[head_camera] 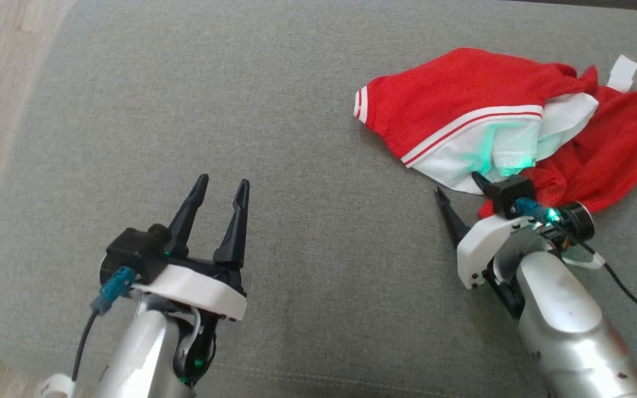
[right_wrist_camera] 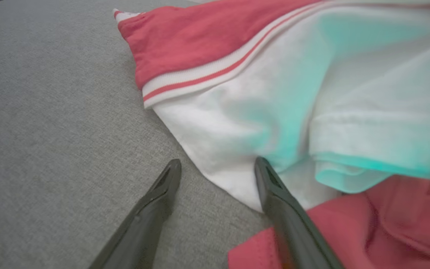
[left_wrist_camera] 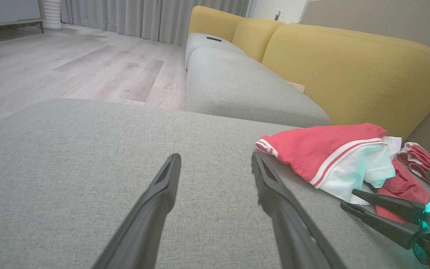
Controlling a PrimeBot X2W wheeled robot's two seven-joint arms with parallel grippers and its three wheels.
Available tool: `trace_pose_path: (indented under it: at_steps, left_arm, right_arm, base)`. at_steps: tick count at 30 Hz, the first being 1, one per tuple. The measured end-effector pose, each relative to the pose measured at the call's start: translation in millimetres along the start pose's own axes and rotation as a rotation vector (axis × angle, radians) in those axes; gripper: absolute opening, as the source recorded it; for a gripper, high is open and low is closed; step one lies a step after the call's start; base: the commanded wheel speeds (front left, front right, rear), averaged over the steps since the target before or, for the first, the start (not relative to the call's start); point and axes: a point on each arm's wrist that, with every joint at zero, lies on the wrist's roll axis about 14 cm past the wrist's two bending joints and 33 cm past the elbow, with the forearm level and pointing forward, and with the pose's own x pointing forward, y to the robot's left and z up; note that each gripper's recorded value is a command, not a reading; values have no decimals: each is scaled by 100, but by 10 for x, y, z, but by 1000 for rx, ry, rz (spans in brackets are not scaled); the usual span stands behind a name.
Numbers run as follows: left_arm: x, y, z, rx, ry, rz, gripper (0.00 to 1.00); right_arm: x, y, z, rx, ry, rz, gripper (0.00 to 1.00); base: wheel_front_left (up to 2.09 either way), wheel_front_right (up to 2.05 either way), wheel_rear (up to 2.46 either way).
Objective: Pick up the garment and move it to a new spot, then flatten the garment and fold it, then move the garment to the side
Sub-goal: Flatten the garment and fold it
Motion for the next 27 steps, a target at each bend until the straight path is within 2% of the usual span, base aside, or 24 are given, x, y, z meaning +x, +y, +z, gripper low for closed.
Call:
trace_pose_path:
  at_steps: [2,3,4,5,10,14,27]
  left_arm:
    - [-6,8,-10,1,3,4,100]
    - [-7,19,-11,2,4,9,100]
    - [-6,26,-12,3,4,12,100]
    - [-5,27,-10,3,4,12,100]
    - [17,-11,-3,1,1,1,100]
    - [32,-82,39,-1,-12,-21,100]
    - [-65,-317,210,-4,-63,-82,100]
  right_arm:
    - [43,-3,11,-9,4,3,100]
    - [62,-9,26,-12,1,4,87]
    - [75,-16,35,-15,-3,4,33]
    - [83,-19,45,-16,-8,4,0]
    - [44,0,76,-17,-44,5,0]
    - [-33,117,245,-14,-128,32,0]
    - [-576,635,1471,-102,-543,169,0]
  base:
    - [0,0,0]
    - [0,0,0]
    - [0,0,0]
    - [0,0,0]
    - [0,0,0]
    - [0,0,0]
    - [0,0,0]
